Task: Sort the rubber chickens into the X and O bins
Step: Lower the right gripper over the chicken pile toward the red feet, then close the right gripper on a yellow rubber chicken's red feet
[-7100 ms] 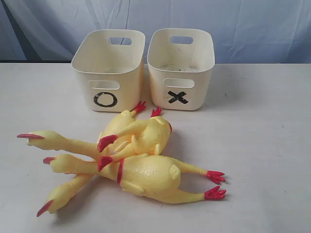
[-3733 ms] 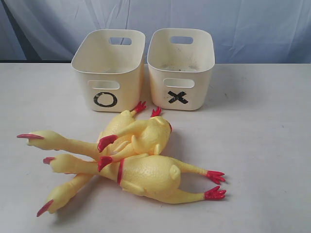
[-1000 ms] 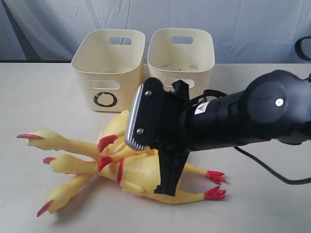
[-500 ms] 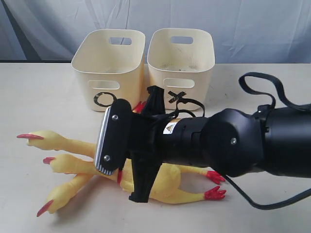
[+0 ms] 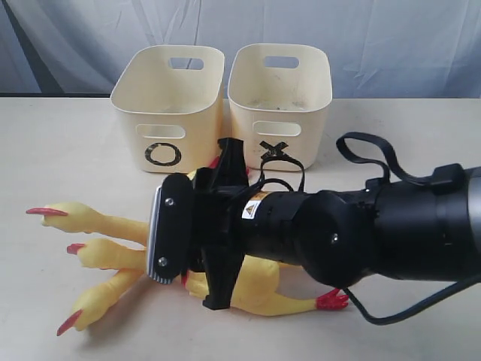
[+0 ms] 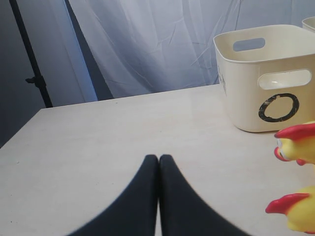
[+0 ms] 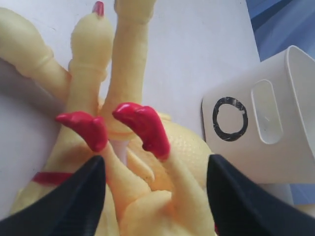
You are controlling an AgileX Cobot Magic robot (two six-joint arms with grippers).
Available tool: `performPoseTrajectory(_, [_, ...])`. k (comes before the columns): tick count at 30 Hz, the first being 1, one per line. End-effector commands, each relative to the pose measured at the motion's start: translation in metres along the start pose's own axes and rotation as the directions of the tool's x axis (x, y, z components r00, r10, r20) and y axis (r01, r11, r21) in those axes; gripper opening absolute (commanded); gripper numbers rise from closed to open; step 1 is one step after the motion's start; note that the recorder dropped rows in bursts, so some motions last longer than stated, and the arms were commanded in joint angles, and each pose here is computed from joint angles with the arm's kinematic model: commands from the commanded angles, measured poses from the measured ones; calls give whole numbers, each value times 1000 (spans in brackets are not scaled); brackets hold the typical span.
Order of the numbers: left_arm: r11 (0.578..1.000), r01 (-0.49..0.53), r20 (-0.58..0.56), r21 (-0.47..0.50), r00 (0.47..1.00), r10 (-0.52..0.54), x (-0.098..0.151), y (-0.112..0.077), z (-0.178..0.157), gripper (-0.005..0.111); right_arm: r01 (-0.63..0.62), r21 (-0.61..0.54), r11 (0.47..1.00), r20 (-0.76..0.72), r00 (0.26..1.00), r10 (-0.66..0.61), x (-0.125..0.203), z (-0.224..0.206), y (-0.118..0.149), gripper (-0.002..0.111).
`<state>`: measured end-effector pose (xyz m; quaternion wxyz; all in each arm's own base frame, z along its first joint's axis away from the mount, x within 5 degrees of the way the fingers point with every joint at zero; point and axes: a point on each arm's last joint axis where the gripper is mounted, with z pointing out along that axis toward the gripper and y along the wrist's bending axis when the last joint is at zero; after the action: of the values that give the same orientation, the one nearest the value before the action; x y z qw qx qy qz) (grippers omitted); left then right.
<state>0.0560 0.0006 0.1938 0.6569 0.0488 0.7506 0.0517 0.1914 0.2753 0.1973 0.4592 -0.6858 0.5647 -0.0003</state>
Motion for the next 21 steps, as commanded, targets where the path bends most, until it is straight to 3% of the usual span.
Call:
performPoseTrajectory(1, [1000, 1, 13, -1, 1000, -1, -1, 0, 0, 0, 82, 26, 996, 3, 997, -82, 0, 7, 1, 58])
performPoseTrajectory(10, [1000, 1, 13, -1, 1000, -1, -1, 0, 0, 0, 159, 56, 986, -7, 987, -158, 5, 20, 4, 38])
performPoseTrajectory(21, [1000, 1, 13, -1, 1000, -1, -1, 0, 0, 0, 119, 51, 992, 8, 993, -120, -7, 34, -5, 43])
